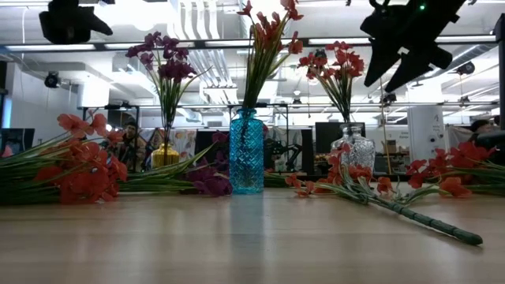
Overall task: Sort flowers into vase by color
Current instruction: Put the left orange flowers into the blue vase
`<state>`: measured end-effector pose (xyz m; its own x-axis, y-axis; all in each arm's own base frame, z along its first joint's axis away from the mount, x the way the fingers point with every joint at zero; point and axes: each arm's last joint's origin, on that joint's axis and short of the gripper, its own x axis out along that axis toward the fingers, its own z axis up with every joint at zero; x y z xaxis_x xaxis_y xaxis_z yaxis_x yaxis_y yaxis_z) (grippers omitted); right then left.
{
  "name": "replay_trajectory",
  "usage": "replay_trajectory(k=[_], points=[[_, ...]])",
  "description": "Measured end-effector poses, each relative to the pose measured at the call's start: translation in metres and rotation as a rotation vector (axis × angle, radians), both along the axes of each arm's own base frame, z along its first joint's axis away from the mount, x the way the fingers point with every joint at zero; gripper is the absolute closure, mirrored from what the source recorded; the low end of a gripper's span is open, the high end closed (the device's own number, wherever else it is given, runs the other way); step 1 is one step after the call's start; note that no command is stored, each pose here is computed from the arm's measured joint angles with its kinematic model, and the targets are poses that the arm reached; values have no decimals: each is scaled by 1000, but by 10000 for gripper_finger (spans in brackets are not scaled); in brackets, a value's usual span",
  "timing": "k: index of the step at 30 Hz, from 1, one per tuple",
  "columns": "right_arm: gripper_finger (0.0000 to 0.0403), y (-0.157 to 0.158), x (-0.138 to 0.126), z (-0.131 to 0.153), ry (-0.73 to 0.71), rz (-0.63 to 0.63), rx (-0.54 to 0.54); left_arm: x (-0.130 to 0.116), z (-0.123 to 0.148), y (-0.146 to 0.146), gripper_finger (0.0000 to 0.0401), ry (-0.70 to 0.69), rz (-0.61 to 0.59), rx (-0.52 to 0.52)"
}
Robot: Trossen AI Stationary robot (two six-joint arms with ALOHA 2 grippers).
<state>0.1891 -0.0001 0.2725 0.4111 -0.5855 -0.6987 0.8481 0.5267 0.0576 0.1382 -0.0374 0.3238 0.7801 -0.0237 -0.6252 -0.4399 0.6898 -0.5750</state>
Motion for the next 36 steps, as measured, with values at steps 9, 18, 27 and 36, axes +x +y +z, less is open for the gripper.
replay_trajectory(k=[9, 18, 27, 36], points=[[119, 13, 0, -2, 1, 92, 130, 10, -17, -33, 214, 252, 2, -97], [119, 28, -1, -3, -10, 148, 200, 10, -32, -62, 214, 403, 84, -226], [122, 33, -2, -3, 9, 203, 235, 21, -48, -102, 214, 533, 200, -288], [124, 33, -2, -4, 23, 226, 218, 42, -79, -144, 204, 692, 304, -169]])
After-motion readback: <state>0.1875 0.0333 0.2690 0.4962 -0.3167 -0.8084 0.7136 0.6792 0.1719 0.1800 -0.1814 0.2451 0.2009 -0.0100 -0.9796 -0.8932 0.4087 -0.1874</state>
